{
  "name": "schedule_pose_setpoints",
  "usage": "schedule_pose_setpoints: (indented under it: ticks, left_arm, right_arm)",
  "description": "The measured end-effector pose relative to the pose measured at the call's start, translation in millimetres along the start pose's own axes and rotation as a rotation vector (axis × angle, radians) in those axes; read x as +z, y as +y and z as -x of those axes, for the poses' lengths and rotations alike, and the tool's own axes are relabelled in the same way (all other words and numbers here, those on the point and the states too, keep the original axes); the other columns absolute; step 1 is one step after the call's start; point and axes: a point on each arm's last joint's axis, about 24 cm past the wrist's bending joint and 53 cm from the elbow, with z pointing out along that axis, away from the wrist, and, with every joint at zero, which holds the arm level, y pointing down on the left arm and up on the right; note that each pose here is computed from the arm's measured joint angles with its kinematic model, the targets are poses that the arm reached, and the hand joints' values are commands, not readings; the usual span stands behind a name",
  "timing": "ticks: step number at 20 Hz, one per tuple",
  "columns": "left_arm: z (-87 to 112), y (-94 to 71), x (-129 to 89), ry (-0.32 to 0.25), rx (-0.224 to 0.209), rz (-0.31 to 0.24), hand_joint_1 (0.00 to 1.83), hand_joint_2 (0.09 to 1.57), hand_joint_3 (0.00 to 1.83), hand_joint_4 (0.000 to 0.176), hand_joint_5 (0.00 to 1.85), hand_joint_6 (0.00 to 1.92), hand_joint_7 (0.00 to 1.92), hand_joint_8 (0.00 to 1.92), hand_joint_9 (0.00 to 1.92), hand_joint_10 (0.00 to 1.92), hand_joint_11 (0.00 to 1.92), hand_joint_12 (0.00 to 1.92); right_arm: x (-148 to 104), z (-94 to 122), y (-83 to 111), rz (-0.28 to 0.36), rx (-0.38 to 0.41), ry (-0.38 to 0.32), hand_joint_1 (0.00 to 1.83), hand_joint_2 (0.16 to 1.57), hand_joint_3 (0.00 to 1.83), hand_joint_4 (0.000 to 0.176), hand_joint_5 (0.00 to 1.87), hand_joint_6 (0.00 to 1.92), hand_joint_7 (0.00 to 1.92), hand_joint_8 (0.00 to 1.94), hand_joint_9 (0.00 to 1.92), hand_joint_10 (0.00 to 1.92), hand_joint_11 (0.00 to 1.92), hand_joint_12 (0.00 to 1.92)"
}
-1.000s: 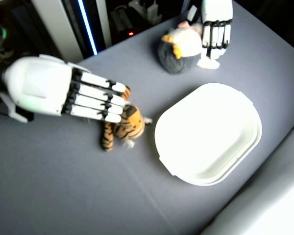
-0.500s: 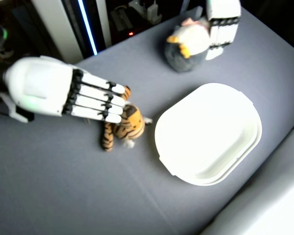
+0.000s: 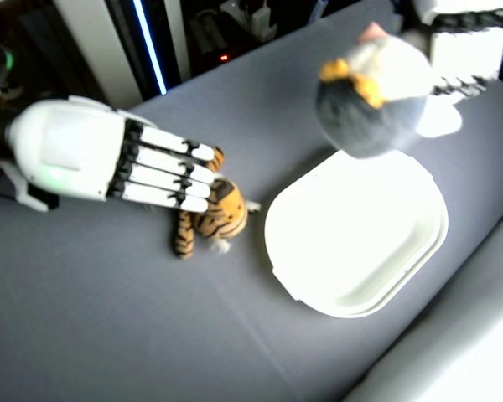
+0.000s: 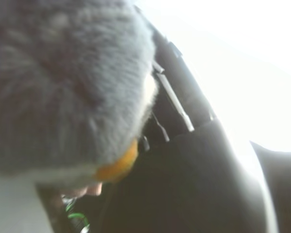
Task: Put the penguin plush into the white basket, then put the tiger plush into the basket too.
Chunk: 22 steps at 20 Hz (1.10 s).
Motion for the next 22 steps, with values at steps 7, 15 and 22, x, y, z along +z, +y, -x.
schedule_pose_setpoints:
  ticks: [7,15,22]
  left_arm:
    - [-22.4,29.7,17.7,0.09,0.002,0.11,1.05,0.96,0.0,0.0,0.72,0.07,0.75,0.18,0.74,0.34,0.44,1.25]
    - [-24.4,27.0,21.6,0.098,0.021,0.107,0.75,0.92,0.0,0.151,0.24,0.0,0.18,0.0,0.17,0.0,0.06,0.46]
    - [-22.1,-7.5,-9.0,0.068,0.082,0.012,0.77,0.95,0.0,0.15,0.24,0.0,0.21,0.0,0.19,0.0,0.0,0.6]
  right_arm:
    - [7.6,-3.0,5.1,0.032,0.01,0.001,0.65,1.31,0.0,0.072,0.44,0.01,0.37,0.01,0.34,0.0,0.32,0.18]
    - [8.5,-5.1,8.7,0.045,0.022,0.013,0.62,1.28,0.0,0.082,0.46,0.0,0.4,0.0,0.35,0.0,0.32,0.2]
    - [-4.5,4.6,23.5,0.057,-0.014,0.03,0.76,1.15,0.0,0.088,0.43,0.0,0.37,0.0,0.34,0.0,0.1,0.78]
